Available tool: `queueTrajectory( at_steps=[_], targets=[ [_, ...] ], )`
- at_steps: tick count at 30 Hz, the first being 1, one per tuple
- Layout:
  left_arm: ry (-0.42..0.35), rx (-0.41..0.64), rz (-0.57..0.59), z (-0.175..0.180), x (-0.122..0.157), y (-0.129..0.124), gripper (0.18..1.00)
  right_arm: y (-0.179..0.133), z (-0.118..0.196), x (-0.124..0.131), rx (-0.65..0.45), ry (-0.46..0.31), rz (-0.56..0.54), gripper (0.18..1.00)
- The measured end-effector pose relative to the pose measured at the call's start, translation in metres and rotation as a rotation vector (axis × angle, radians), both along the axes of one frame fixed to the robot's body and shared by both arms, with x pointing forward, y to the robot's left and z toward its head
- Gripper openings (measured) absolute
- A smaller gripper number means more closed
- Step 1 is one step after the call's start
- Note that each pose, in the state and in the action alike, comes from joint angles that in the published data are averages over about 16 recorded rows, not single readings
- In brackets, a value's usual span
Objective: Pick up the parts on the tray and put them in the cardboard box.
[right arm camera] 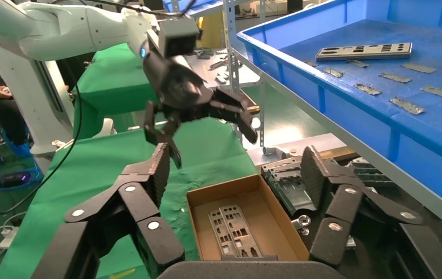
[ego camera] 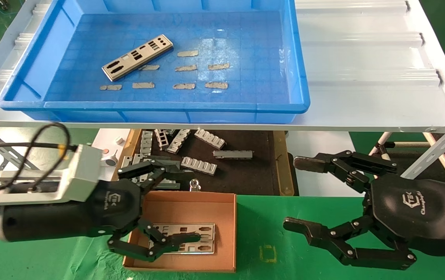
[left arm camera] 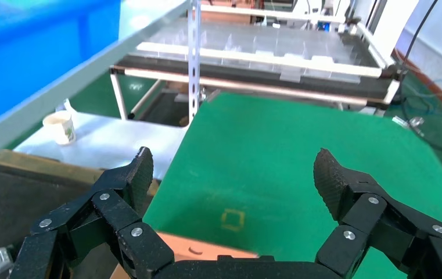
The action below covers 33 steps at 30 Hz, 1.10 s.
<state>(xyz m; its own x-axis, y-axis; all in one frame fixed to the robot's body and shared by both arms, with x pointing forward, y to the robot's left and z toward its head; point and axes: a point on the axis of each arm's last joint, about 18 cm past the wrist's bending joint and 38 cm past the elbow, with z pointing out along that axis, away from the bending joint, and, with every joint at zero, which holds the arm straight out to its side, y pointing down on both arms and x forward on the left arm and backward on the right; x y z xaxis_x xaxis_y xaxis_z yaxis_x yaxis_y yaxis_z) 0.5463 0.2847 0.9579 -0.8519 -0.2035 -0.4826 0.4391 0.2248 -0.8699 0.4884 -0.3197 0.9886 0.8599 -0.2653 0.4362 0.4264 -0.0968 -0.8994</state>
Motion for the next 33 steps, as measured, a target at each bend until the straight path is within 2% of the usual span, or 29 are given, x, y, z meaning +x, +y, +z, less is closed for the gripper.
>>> queueTrajectory(
  at_steps=[4, 10, 16, 24, 33],
  targets=[
    [-0.002, -0.026, -0.015, 0.007, -0.013, 0.003, 1.001, 0.0, 0.0, 0.0, 0.0, 0.0, 0.0, 0.824],
    [-0.006, -0.057, -0.039, 0.018, -0.034, 0.008, 1.001, 0.0, 0.0, 0.0, 0.0, 0.0, 0.0, 0.915],
    [-0.01, -0.078, -0.062, 0.028, -0.054, 0.012, 1.001, 0.0, 0.0, 0.0, 0.0, 0.0, 0.0, 0.969],
    [-0.018, -0.088, -0.083, 0.035, -0.073, 0.015, 1.001, 0.0, 0.0, 0.0, 0.0, 0.0, 0.0, 0.997],
    [-0.02, -0.089, -0.087, 0.036, -0.076, 0.016, 1.001, 0.0, 0.0, 0.0, 0.0, 0.0, 0.0, 1.001]
  ],
)
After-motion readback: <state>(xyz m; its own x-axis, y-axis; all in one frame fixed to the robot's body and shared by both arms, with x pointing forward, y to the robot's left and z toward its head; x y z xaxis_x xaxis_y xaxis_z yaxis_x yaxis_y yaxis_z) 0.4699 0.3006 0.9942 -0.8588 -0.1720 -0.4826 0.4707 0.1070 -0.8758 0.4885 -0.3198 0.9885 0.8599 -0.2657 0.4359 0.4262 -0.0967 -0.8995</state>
